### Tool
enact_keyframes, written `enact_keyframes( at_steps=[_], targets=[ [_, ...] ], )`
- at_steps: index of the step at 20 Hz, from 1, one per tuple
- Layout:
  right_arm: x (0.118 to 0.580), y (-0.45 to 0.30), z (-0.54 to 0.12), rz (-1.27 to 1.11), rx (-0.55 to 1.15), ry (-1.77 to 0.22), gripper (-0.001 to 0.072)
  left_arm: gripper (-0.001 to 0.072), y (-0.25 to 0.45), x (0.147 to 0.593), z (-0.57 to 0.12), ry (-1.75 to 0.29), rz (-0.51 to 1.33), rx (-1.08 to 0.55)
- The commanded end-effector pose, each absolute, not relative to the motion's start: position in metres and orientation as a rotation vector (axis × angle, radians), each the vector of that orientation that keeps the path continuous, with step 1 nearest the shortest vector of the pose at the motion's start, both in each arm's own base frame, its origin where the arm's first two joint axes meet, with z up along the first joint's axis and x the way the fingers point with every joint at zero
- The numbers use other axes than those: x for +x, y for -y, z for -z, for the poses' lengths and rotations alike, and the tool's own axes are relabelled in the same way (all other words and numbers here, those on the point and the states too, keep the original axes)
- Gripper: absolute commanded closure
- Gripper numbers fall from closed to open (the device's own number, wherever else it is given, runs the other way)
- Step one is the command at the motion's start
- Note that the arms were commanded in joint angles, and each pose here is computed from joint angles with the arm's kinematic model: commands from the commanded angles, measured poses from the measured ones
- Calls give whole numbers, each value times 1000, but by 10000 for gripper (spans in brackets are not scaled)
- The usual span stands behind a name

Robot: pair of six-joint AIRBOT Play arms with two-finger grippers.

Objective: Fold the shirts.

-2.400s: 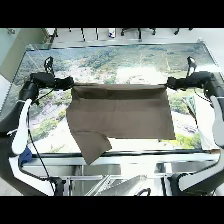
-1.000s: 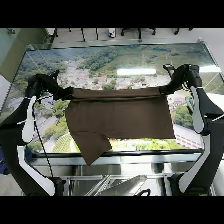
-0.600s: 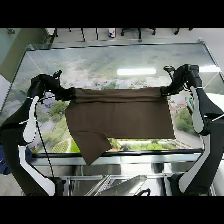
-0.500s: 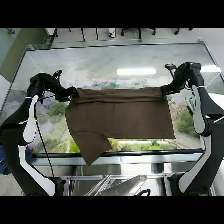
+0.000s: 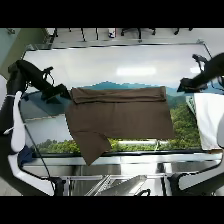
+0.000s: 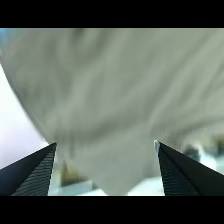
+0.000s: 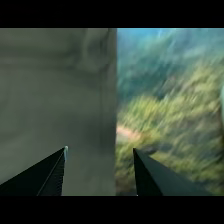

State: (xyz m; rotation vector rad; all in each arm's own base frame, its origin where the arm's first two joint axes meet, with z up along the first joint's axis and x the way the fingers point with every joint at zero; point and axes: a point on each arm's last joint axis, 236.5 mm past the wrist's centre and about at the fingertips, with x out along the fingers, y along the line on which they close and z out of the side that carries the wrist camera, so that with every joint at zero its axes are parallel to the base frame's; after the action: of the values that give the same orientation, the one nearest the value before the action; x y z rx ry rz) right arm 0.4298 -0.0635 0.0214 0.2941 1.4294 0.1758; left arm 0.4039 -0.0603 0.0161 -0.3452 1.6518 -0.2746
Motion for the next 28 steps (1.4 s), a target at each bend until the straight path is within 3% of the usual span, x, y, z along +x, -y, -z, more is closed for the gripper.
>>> enact_keyframes(
  at_steps=[1,4,7,11,19,20,21,22,23,28],
  targets=[
    [354,61,1,-215,535,-1519,250,11,62,314,11,-1722,255,-383],
    [302,57,48,-186,654,-1566,250,11,74,230,57,-1795,228,-487],
    [275,44,88,-182,692,-1616,250,11,104,200,84,-1731,259,-648],
    [277,45,105,-164,691,-1602,250,11,115,200,100,-1637,236,-736],
    [282,51,108,-146,670,-1578,250,13,109,247,100,-1439,176,-790],
    [283,52,109,-141,669,-1573,250,91,110,250,98,-1430,175,-805],
    [284,52,110,-135,672,-1571,250,317,112,251,96,-1424,182,-818],
    [284,52,111,-133,677,-1575,250,493,114,251,95,-1421,195,-818],
    [282,51,114,-137,683,-1586,250,540,118,250,95,-1425,211,-808],
    [279,39,121,-164,683,-1623,251,539,143,234,94,-1473,305,-723]
  ],
)
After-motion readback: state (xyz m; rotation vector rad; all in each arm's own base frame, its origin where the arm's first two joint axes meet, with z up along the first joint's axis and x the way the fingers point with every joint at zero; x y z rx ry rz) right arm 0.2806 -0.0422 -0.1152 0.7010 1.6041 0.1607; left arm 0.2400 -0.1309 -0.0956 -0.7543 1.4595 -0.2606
